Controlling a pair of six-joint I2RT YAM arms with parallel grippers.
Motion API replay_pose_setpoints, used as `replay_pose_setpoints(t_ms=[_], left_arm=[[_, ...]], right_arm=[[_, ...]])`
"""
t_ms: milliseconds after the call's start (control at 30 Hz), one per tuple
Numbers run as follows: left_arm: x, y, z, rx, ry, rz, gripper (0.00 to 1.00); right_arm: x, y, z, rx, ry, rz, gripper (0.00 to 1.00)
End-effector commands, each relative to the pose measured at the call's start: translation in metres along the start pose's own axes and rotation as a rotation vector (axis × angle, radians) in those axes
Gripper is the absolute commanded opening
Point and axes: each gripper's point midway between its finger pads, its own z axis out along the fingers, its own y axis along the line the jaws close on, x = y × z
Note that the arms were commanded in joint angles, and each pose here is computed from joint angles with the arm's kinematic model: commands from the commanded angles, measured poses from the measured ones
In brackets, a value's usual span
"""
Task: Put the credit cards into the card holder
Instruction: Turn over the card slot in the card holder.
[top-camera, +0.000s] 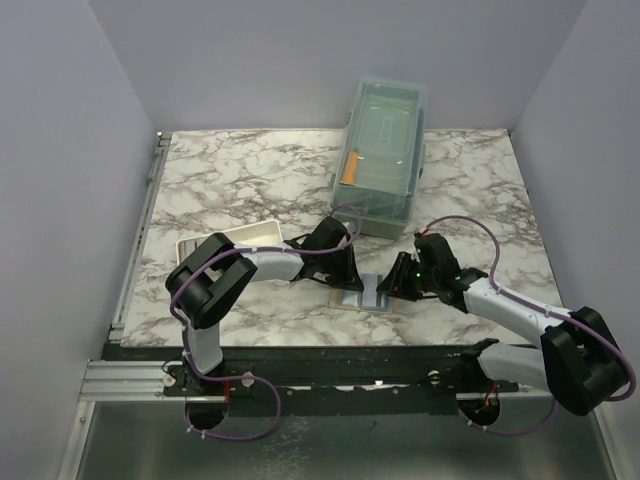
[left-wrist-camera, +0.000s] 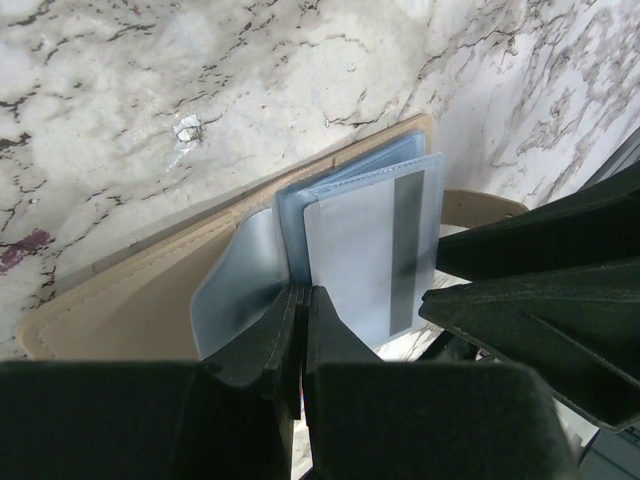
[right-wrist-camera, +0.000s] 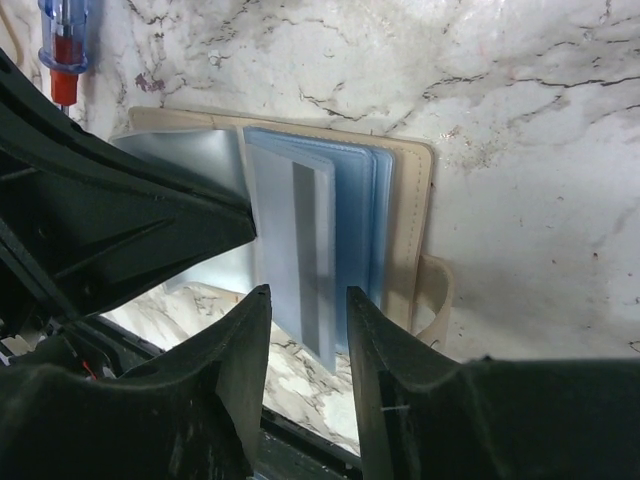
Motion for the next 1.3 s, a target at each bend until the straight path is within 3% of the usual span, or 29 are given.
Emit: replay_pose_setpoints(t_ms=[0,500,633,833,1100,1267], left_arm=[[0.004,0.020,0.005,-0.055,-0.001,-0.024,0.04],[0.004,0.022,0.005,-0.061,-0.003,-0.024,0.02],[0.001,0.015,0.001,-0.041,-0.008,-0.018,0.03],[-0.014,-0.019,-0.036,0.012,-0.074,0.021,0.37],[-0.022,-0.028,-0.121,0.011,-0.171,-0.005,0.49],[-0.046,0.010,-0.202,-0.123,-0.319,-0.074,0.59]], right_arm=[[0.005,-0.005,0.002,-0.004,0.018,0.004,0.40],[0.005,0.016,0.001,-0.102,0.041,-0.019,0.39],[0.007,0.034,0.002,-0.216,0.063,-0.073,0.39],[0.002,0.053,0.004,-0.298,0.078,-0.107,0.39],[0.007,0.079,0.021,-0.310,0.123,-0.170,0.45],[0.023,0.123,0.030,-0.374,0.162,-0.259,0.52]])
